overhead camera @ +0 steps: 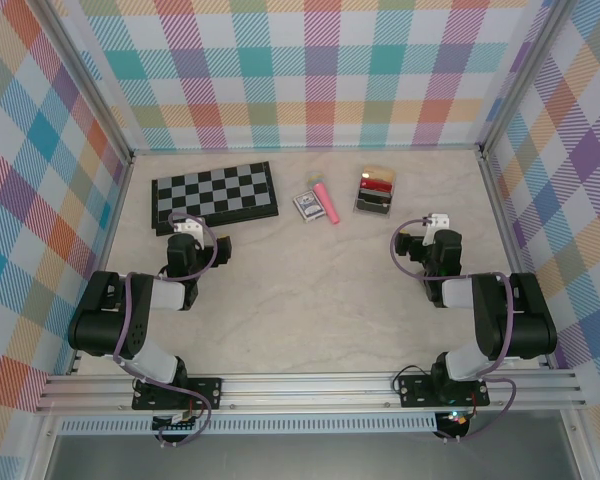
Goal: Put the credit cards into the card holder
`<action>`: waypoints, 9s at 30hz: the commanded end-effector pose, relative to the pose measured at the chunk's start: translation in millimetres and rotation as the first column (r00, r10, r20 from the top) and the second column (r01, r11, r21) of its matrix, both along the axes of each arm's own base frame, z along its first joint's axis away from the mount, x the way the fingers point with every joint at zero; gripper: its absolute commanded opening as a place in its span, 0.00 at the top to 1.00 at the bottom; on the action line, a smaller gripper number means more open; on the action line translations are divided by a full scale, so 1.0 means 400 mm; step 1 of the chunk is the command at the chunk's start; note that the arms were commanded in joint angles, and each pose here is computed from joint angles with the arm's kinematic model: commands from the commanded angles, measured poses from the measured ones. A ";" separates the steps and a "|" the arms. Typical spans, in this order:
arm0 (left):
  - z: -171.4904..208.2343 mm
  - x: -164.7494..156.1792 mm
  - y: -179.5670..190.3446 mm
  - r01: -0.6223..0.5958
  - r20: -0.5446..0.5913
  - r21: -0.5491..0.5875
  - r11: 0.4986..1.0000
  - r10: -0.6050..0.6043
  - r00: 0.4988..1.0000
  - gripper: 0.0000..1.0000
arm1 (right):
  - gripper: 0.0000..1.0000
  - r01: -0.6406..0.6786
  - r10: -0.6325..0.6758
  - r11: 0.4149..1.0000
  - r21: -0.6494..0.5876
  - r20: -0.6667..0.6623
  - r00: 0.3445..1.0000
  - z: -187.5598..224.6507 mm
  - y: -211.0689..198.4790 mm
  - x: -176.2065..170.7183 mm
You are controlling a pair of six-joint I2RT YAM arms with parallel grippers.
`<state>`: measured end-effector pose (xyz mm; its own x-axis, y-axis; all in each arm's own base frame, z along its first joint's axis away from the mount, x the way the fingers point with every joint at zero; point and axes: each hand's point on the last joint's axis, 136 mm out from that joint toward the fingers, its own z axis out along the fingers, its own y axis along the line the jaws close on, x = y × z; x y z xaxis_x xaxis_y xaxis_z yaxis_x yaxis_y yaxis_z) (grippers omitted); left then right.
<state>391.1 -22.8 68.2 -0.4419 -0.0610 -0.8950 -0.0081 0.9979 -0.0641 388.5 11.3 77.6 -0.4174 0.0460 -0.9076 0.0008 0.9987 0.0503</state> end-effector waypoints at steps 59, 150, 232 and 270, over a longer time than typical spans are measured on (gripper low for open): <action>0.269 -0.245 -0.324 0.150 -0.144 -0.680 0.718 -0.332 0.932 0.00 | 0.21 0.506 0.182 0.690 0.517 -0.801 0.570 -0.075 0.388 -0.302; 0.004 -0.405 -0.797 0.078 -0.444 -0.749 0.658 -0.586 0.678 0.96 | 0.73 -0.042 0.332 0.925 0.377 -0.752 0.569 -0.066 0.475 -0.444; -0.071 -0.408 -0.726 0.137 -0.579 -0.537 0.832 -0.482 0.658 0.95 | 0.59 -0.135 0.102 0.990 0.035 -0.841 0.531 -0.095 0.453 -0.446; 0.111 -0.242 -0.642 0.080 -0.546 -0.444 0.892 -0.340 0.766 0.50 | 0.19 0.107 0.159 0.904 0.415 -0.558 0.814 0.257 0.257 -0.060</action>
<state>284.7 -285.5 96.8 -0.9265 -0.1728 -0.3343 0.0258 0.8571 -0.5146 328.5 117.1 166.0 -0.8637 0.3415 -0.3707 0.2000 0.9073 0.3699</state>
